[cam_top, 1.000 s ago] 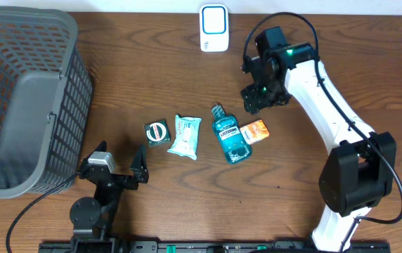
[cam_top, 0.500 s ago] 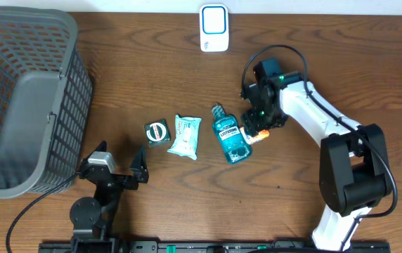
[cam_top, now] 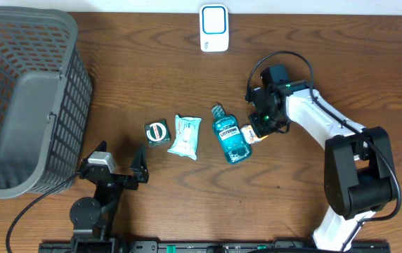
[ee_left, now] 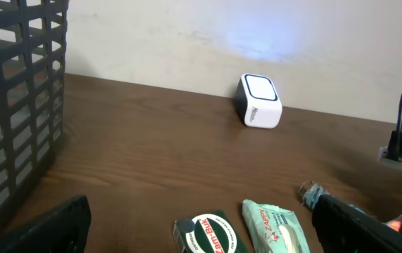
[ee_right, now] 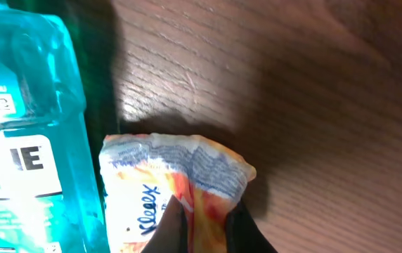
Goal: Scan the item barcode
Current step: 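Reach the right gripper to the orange tissue pack and grasp it, then lift the orange pack and hold it in front of the scanner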
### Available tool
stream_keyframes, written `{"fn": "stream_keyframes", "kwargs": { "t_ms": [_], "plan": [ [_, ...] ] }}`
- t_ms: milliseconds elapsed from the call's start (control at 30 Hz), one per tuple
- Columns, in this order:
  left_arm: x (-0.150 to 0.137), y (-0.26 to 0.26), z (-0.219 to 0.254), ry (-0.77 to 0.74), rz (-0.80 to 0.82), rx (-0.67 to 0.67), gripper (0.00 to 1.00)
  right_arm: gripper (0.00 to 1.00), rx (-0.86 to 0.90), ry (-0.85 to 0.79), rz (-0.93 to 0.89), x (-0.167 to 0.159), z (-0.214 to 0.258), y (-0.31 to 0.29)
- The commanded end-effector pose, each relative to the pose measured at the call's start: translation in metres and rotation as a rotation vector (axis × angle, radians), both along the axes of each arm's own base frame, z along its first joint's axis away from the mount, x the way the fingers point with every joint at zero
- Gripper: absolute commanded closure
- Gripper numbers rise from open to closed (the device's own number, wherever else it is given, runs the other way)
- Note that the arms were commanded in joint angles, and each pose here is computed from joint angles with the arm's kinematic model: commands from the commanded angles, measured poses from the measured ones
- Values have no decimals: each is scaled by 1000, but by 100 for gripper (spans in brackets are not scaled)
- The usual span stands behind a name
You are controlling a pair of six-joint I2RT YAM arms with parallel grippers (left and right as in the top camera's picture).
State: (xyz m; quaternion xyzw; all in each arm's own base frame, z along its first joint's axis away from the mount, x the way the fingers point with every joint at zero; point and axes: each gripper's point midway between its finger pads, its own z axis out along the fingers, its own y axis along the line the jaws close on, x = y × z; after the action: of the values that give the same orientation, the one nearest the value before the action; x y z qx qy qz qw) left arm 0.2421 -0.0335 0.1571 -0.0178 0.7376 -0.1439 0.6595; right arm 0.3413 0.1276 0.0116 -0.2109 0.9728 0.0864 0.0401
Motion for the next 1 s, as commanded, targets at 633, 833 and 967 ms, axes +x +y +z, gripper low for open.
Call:
{"fn": "stream_keyframes", "kwargs": {
  "t_ms": [633,833,967],
  "plan": [
    [-1,-1,-15,41,-9,9,2,99,387,775,-578,-84,129,58],
    [-1,-1,-15,41,-9,9,2,99,390,770,-576,-83,128,58],
    [-1,-1,-15,41,-9,9,2,99,399,753,-570,-79,127,59]
  ]
}}
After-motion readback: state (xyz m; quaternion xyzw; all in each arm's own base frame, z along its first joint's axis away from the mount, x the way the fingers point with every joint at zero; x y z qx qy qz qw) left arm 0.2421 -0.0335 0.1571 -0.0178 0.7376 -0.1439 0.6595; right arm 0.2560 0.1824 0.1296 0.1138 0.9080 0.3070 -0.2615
